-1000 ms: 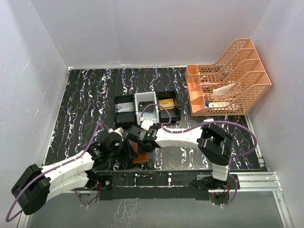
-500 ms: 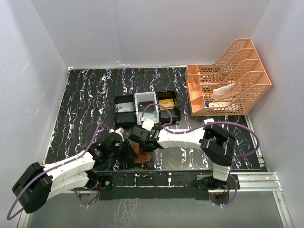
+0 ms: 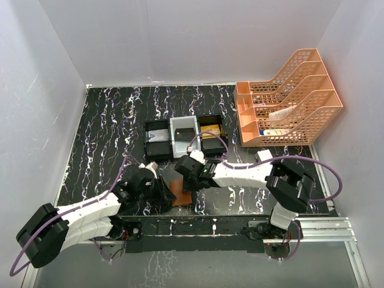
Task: Take the credit cards out of the card holder
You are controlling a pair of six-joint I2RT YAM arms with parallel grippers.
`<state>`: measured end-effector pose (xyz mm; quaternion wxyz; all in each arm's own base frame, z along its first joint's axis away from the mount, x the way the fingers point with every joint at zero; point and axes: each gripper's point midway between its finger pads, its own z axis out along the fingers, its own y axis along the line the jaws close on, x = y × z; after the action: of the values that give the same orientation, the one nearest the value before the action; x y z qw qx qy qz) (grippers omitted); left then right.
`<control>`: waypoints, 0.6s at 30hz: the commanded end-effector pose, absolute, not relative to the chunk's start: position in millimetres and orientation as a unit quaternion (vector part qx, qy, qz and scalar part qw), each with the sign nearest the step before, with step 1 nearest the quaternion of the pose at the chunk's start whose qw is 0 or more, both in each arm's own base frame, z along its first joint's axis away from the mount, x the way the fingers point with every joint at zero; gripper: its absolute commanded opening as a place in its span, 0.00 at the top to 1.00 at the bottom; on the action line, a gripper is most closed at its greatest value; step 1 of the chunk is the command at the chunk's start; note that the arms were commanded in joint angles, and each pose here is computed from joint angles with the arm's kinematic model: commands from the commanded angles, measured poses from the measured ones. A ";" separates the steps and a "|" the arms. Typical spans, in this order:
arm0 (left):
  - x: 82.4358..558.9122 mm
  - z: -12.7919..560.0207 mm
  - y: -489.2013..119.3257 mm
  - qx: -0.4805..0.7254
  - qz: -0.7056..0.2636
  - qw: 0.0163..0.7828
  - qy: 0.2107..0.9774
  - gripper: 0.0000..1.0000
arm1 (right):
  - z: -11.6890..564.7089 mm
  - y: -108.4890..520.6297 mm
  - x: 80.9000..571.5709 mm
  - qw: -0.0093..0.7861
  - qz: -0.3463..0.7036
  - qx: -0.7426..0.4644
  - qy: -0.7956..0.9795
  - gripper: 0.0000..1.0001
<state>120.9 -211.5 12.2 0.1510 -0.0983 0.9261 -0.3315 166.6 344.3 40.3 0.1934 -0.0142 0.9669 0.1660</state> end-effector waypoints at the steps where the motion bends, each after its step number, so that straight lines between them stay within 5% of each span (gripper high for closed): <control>1: 74.5 -51.6 -149.1 -0.103 -0.181 0.079 0.975 0.73 | 59.1 361.6 166.4 0.180 0.250 -0.009 0.951 1.00; 10: 74.3 -51.6 -146.4 -0.104 -0.174 0.079 0.976 0.74 | 66.0 355.4 169.6 0.174 0.284 -0.003 0.943 1.00; 18: 81.4 -41.1 -154.3 -0.100 -0.194 0.094 0.971 0.71 | 66.3 327.3 179.7 0.201 0.204 -0.013 0.958 0.97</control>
<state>121.8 -214.9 12.6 0.1481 -0.0982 0.9246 -0.3370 167.7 332.6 47.8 0.1696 -0.0055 0.9600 0.2225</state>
